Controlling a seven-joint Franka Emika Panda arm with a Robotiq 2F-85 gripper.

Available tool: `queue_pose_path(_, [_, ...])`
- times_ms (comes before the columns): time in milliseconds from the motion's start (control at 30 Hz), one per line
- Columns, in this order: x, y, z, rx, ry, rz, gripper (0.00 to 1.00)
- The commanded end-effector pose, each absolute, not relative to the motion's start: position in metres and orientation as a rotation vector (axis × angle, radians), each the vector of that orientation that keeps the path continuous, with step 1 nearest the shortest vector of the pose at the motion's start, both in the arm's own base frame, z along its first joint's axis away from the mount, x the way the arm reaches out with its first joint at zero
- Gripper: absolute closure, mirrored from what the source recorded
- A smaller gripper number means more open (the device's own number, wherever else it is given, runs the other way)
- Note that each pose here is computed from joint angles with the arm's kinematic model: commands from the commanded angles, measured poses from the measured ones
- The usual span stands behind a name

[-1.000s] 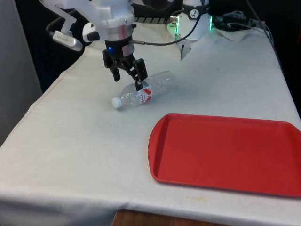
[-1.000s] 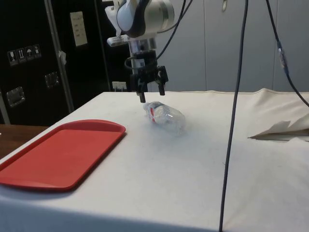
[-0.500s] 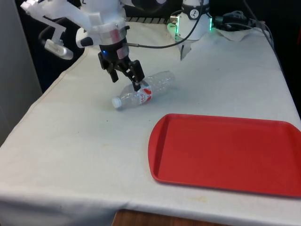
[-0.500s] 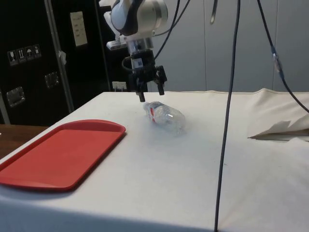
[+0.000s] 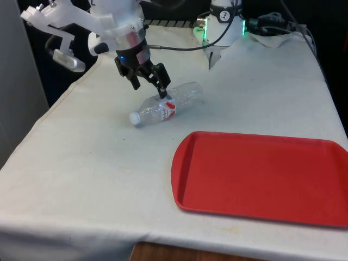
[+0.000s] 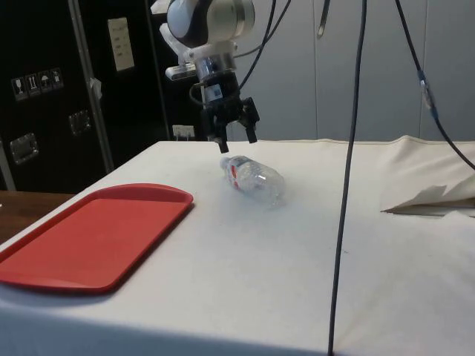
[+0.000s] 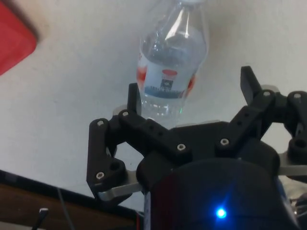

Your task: Place the bottle upright on the tray.

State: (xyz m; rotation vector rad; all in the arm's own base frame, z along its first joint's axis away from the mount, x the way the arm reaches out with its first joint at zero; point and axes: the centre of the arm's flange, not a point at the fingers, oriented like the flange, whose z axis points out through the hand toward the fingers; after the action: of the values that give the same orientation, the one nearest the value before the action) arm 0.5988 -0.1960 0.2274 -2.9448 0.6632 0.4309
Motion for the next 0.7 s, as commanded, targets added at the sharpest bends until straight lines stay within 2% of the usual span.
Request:
queue_pose_path(0, [0.5989, -0.1954, 0.2281, -2.941, 0.661, 0.439, 0.0])
queue_pose_path(667, [0.6053, -0.1958, 0.2234, -2.885, 0.652, 0.664, 0.0])
